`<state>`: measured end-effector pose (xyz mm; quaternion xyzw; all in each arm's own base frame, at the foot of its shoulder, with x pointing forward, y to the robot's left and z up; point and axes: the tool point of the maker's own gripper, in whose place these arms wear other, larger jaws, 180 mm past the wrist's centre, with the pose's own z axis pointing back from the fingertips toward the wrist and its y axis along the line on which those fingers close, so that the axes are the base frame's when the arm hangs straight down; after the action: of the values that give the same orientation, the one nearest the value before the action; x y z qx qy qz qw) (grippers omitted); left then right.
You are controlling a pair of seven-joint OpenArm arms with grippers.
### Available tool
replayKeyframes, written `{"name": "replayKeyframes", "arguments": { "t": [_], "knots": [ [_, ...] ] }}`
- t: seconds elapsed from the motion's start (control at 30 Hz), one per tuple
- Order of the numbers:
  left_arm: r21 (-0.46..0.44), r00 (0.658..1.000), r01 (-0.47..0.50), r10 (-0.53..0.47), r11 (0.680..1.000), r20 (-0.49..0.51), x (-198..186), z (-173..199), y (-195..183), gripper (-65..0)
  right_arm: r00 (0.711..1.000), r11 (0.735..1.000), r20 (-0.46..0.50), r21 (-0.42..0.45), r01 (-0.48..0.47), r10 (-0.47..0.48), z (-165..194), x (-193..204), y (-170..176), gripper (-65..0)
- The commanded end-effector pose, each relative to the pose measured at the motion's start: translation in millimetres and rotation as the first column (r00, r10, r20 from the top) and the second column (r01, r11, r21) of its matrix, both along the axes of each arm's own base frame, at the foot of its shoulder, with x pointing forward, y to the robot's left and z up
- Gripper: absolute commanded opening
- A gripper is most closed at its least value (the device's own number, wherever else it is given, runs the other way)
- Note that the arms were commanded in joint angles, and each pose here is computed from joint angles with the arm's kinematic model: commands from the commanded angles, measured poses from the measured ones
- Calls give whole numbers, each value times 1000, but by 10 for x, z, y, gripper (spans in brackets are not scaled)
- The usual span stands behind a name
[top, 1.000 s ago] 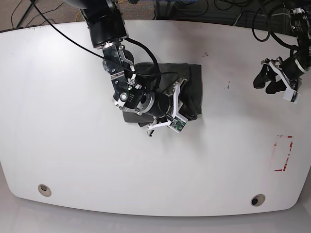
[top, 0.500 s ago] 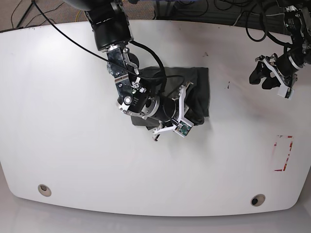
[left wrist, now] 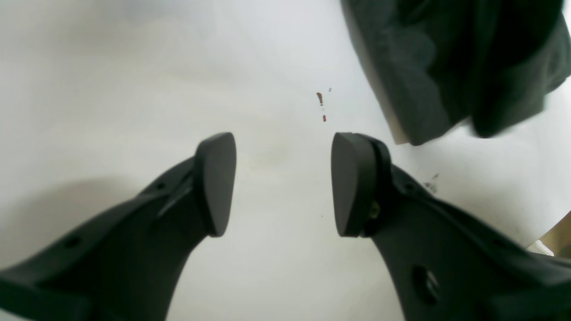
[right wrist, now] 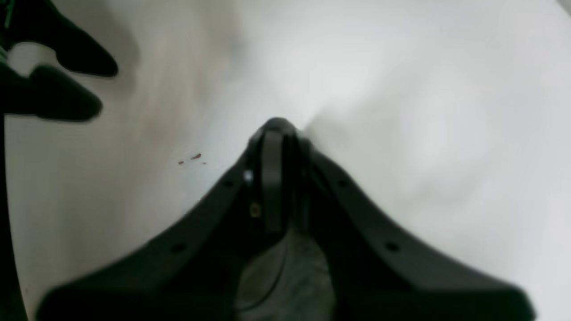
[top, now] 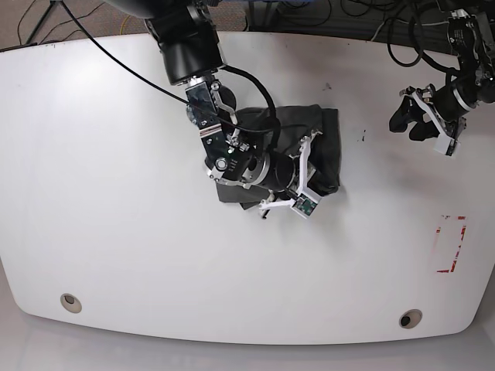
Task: Layout the t-shirt on the table in an organized manner, then fold the t-shirt properly
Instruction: 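Press and tuck the folded bundle with the right gripper to flatten it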
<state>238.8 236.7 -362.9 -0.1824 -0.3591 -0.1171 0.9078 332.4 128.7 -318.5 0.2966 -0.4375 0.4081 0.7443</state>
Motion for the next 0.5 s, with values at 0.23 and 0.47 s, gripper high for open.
{"name": "replayKeyframes", "arguments": {
  "t": [0.23,0.47],
  "knots": [
    [-23,999,24,-23,999,37,58,79,-108,-331,985,969,27,181,165,-173,310,336,39,-228],
    [-39,997,77,-76,996,19,35,18,-294,-331,965,947,88,230,223,-249,634,431,-63,-197]
  ]
}}
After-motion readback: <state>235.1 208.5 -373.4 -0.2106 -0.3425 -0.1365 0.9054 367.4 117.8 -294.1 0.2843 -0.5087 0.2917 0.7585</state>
